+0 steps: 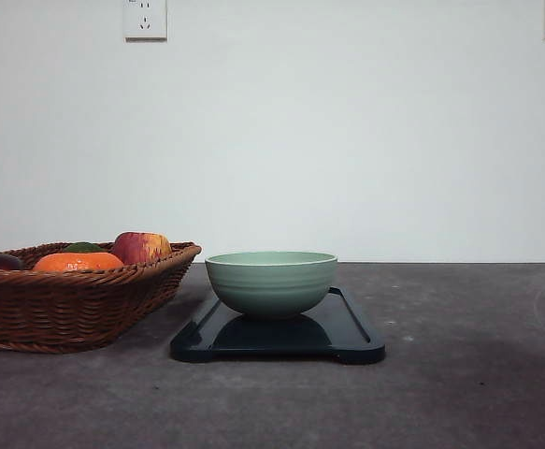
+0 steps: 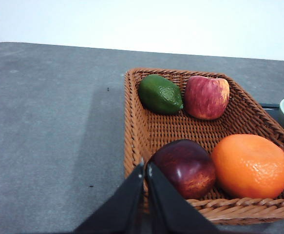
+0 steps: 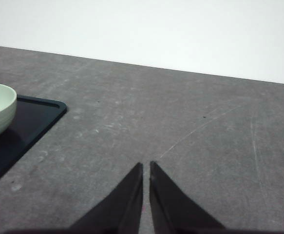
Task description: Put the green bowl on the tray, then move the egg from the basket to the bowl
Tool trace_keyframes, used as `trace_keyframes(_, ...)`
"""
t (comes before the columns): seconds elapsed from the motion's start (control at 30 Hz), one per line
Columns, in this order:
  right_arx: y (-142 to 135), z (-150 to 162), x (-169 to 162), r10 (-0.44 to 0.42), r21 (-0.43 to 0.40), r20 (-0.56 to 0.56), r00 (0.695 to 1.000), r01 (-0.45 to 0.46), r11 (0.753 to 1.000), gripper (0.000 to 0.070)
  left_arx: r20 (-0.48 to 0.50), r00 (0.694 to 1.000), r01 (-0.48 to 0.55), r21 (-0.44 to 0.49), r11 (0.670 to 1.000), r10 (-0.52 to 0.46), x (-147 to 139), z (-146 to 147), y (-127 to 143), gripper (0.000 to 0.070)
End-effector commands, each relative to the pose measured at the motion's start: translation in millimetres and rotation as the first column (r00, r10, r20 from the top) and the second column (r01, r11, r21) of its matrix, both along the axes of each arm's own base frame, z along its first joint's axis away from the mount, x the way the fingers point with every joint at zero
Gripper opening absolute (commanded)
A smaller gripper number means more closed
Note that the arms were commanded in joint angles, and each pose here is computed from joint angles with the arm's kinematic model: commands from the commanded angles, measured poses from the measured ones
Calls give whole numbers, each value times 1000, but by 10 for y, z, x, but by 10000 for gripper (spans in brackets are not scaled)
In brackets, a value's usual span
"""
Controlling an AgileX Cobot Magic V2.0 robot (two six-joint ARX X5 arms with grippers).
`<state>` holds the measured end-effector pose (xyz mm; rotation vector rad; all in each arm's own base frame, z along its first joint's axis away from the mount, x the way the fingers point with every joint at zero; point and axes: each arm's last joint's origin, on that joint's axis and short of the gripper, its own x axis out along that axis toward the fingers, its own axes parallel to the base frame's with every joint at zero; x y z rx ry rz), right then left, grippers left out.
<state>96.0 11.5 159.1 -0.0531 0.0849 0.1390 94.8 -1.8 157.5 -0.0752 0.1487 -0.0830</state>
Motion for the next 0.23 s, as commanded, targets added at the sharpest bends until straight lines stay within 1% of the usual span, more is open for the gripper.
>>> trace_keyframes(0.0,1,-3,2,1,-2,9,1000,-1,1000,18,-4,1000,-3,10,1000,3,11,-51,2,0)
trace_keyframes(0.2,1,-3,2,1,-2,9,1000,-1,1000,18,-4,1000,-3,10,1000,3,11,-51,2,0)
